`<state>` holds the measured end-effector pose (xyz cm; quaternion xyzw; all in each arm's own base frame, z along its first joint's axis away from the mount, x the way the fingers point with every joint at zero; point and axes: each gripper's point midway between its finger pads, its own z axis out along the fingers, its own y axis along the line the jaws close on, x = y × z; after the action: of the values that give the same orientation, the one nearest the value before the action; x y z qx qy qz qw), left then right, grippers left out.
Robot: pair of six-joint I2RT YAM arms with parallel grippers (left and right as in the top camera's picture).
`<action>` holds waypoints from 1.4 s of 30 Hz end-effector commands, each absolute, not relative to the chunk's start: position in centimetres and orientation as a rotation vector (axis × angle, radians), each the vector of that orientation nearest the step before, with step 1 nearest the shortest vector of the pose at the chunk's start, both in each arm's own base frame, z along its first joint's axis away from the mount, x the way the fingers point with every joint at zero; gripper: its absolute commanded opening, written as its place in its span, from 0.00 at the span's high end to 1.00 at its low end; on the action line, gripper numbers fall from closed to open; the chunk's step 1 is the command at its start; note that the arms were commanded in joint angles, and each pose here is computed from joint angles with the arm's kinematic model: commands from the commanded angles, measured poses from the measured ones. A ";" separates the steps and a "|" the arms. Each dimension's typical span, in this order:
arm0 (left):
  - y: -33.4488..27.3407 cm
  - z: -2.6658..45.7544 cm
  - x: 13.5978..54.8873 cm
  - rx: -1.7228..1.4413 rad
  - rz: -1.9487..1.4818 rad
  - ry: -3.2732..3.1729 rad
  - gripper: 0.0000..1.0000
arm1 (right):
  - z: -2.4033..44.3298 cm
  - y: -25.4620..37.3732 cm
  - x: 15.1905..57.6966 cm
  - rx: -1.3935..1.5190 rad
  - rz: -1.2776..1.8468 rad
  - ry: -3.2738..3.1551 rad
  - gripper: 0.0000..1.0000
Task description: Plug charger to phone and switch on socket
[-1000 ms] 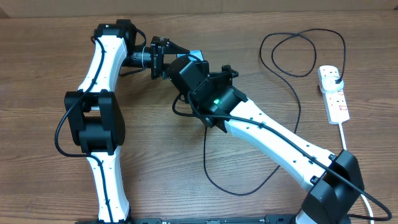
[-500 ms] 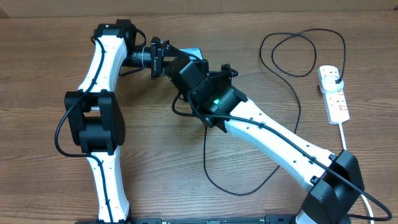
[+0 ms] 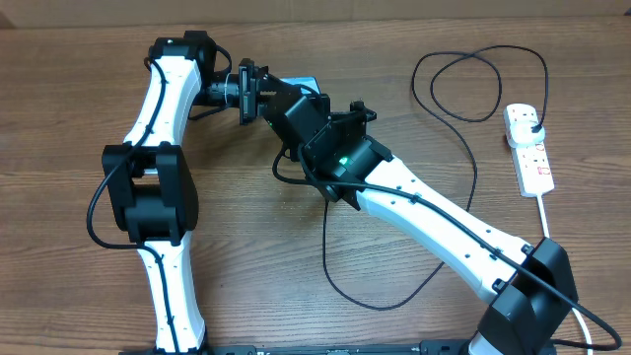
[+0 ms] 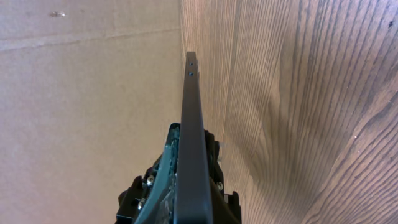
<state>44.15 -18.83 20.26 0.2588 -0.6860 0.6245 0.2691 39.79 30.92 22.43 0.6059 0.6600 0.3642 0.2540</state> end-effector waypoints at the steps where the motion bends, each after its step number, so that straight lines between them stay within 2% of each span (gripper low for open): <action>1: -19.2 21.5 44.1 0.679 1.704 -1.830 0.86 | 24.3 31.5 39.8 1.739 1.099 1.708 0.91; 4: -19.2 21.6 44.1 0.678 1.705 -1.829 0.96 | 24.3 31.5 39.8 1.730 1.097 1.713 0.80; 6: -19.2 21.6 44.1 0.683 1.701 -1.826 0.96 | 24.5 31.6 39.9 1.693 1.094 1.731 0.71; 7: -19.2 21.6 44.1 0.684 1.701 -1.826 0.96 | 24.7 31.8 40.1 1.644 1.092 1.750 0.60; 8: -19.2 21.5 44.1 0.684 1.700 -1.826 0.96 | 24.8 31.8 40.1 1.631 1.089 1.756 0.53; 9: -19.2 21.6 44.1 0.683 1.701 -1.826 0.96 | 24.8 31.8 40.2 1.617 1.086 1.761 0.34; 10: -19.2 21.5 44.1 0.683 1.701 -1.827 0.96 | 24.8 31.8 40.2 1.617 1.085 1.761 0.26; 11: -19.2 21.5 44.1 0.683 1.701 -1.827 0.96 | 24.8 31.5 40.3 1.592 1.065 1.771 0.06; 12: -19.2 21.5 44.2 0.681 1.702 -1.830 0.96 | 25.1 31.1 40.4 1.548 1.042 1.783 0.00; 20: -19.1 20.0 45.8 0.531 1.778 -2.063 0.96 | 31.3 25.3 40.7 0.932 0.767 1.944 0.00; 23: -18.8 19.6 46.9 0.288 1.904 -2.265 0.96 | 32.0 21.0 38.8 0.803 0.634 2.063 0.00; 28: -17.8 18.9 47.4 0.018 1.980 -2.464 0.96 | 26.8 15.8 35.5 0.484 0.417 2.477 0.00; 31: -16.2 18.8 47.9 0.026 1.947 -2.543 0.96 | 22.7 13.9 33.4 0.507 0.323 2.667 0.00; 36: -9.1 18.6 47.5 0.198 1.197 -3.124 0.96 | 17.3 15.5 31.8 0.473 0.349 2.839 0.01; 37: -8.2 18.8 47.4 0.237 1.101 -3.174 0.96 | 16.7 16.3 31.8 0.420 0.383 2.853 0.07; 39: -5.6 20.0 46.9 0.286 0.843 -3.312 0.96 | 14.5 18.3 31.4 0.328 0.464 2.891 0.31; 40: -5.2 20.4 46.7 0.294 0.797 -3.336 0.96 | 13.9 18.9 31.2 0.314 0.489 2.908 0.35; 42: -4.8 21.4 46.4 0.294 0.765 -3.370 0.96 | 11.7 20.8 30.2 0.262 0.515 2.998 0.34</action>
<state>46.33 -6.91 17.79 0.0880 -0.9481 0.2895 -0.0973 31.94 18.05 13.93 0.1267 0.9761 0.1443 0.1019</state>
